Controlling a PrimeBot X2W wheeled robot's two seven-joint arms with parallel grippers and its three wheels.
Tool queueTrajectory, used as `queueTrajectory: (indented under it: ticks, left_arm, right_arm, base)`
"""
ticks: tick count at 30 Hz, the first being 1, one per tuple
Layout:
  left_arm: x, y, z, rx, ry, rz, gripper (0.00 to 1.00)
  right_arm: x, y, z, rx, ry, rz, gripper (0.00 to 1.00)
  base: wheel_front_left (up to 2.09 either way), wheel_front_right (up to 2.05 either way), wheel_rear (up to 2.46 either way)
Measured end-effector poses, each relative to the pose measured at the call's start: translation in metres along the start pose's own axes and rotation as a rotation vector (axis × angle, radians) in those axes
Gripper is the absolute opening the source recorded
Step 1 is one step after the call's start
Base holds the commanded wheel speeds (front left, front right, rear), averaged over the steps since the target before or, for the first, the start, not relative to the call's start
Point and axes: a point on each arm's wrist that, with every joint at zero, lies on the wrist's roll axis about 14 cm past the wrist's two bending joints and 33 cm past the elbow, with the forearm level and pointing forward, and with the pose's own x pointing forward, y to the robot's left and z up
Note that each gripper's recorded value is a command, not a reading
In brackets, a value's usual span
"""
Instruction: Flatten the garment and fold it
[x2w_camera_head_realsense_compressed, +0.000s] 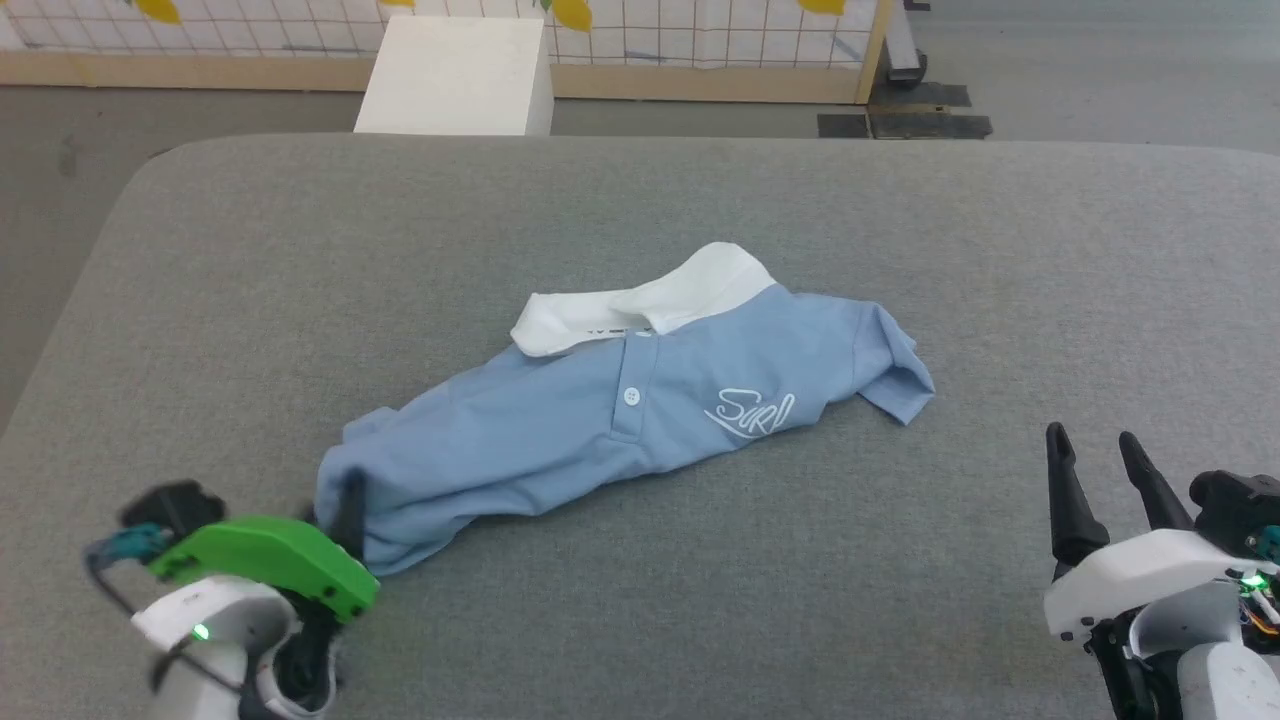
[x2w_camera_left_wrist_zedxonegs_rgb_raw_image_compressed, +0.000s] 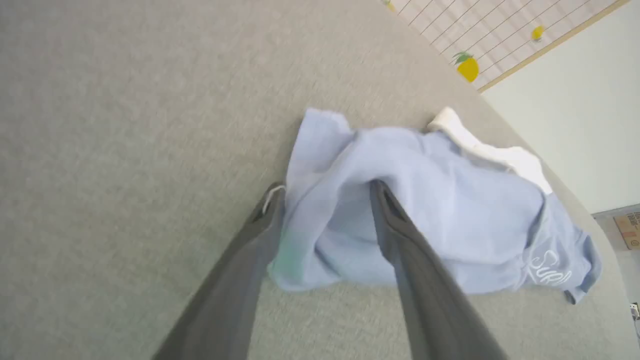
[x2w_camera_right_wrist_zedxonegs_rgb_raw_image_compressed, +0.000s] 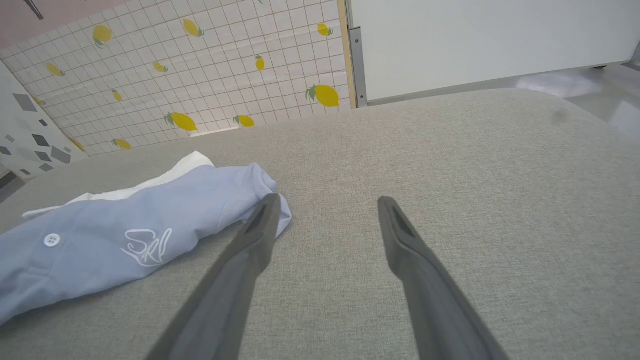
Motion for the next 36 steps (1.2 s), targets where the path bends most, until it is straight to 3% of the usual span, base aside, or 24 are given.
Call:
queueTrajectory:
  ticks: [4, 8, 12, 17, 21, 25, 31, 36]
  left_arm:
    - [-0.02, -0.021, 0.066, 0.191, -0.353, -0.096, 1.0]
    - [-0.042, -0.028, 0.087, 0.353, -0.565, -0.13, 1.0]
    - [-0.048, -0.032, 0.079, 0.444, -0.594, -0.136, 1.0]
    - [-0.045, -0.039, 0.071, 0.478, -0.59, -0.139, 1.0]
    - [-0.041, -0.044, 0.069, 0.491, -0.595, -0.145, 1.0]
    - [-0.036, -0.048, 0.068, 0.488, -0.598, -0.153, 1.0]
    - [-0.03, -0.041, 0.071, 0.479, -0.601, -0.128, 1.0]
    - [-0.027, -0.028, 0.069, 0.486, -0.587, -0.09, 1.0]
  right_arm:
    - [-0.003, -0.005, 0.002, 0.001, -0.007, -0.015, 1.0]
    - [-0.003, -0.008, -0.004, -0.004, 0.021, -0.023, 1.0]
    - [0.003, -0.003, -0.02, -0.036, 0.107, -0.008, 1.0]
    - [0.033, 0.021, -0.024, -0.135, 0.238, 0.051, 1.0]
    - [0.062, 0.04, -0.031, -0.271, 0.397, 0.108, 1.0]
    - [0.079, 0.032, -0.048, -0.407, 0.589, 0.092, 1.0]
    - [0.098, 0.045, -0.066, -0.491, 0.707, 0.126, 1.0]
    - [0.094, 0.058, -0.102, -0.536, 0.815, 0.183, 1.0]
  base:
    - [0.0, 0.0, 0.0]
    - [0.0, 0.0, 0.0]
    - [0.0, 0.0, 0.0]
    - [0.0, 0.0, 0.0]
    - [0.0, 0.0, 0.0]
    - [0.0, 0.0, 0.0]
    - [0.0, 0.0, 0.0]
    - [0.0, 0.0, 0.0]
